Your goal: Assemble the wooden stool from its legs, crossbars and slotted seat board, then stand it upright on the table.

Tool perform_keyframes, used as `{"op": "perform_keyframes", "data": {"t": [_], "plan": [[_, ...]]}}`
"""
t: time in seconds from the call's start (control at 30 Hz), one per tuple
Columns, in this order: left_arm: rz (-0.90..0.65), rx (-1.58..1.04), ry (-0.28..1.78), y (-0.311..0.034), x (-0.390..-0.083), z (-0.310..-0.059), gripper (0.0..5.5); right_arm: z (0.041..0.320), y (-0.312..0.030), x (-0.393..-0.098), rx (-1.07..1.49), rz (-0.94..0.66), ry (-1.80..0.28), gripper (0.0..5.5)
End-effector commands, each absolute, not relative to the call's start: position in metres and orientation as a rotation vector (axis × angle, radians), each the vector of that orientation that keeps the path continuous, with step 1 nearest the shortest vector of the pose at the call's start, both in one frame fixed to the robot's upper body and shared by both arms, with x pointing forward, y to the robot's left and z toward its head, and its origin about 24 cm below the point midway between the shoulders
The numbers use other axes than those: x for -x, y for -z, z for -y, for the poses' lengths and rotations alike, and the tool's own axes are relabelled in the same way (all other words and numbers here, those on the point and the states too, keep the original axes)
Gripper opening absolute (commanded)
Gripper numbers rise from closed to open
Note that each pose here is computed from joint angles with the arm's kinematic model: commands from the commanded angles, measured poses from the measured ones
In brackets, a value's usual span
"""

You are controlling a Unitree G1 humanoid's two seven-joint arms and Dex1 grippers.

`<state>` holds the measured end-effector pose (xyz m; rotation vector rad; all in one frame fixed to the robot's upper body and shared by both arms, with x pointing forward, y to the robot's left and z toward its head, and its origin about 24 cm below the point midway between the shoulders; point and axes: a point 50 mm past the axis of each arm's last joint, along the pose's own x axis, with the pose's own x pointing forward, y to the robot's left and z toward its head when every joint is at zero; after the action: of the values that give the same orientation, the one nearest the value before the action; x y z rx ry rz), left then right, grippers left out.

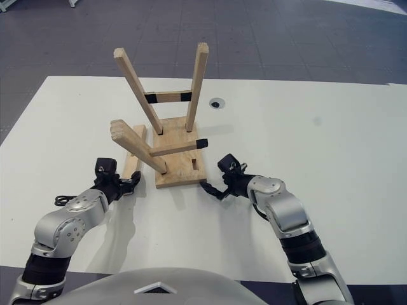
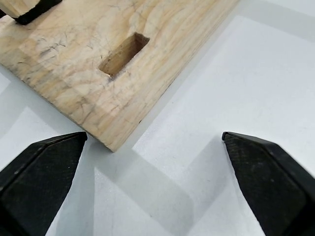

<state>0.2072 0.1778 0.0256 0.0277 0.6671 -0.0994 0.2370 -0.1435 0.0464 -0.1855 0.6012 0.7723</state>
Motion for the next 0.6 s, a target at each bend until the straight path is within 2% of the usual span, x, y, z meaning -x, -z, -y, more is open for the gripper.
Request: {"op": "perform_keyframes", "data": {"t": [0.03, 0.2, 0.33, 0.4, 0.5, 0.6], "plan": [[-0.893, -0.134, 0.158, 0.009, -0.179, -0.182, 3.73, 0.145, -0.079, -0.243, 0.154, -0.507, -0.743, 5.08], [-0.903, -0.130, 0.115, 0.014, -0.173, -0.190, 3.02, 0.163, -0.116, -0.252, 0.088, -0.413, -0.684, 5.08], [-0.921, -0.081, 0.038, 0.026, -0.166, -0.198, 2.43, 0.209, -0.161, -0.289, 0.025, -0.204, -0.349, 5.08], [-0.930, -0.064, 0.006, 0.032, -0.161, -0.201, 2.17, 0.222, -0.178, -0.303, -0.037, -0.132, -0.228, 5.08], [-0.897, -0.037, -0.012, 0.035, -0.160, -0.206, 2.07, 0.224, -0.197, -0.316, -0.104, -0.041, -0.166, 5.08], [-0.707, 0.065, -0.070, 0.010, -0.181, -0.221, 2.07, 0.216, -0.210, -0.324, -0.280, -0.006, -0.266, 5.08]]}}
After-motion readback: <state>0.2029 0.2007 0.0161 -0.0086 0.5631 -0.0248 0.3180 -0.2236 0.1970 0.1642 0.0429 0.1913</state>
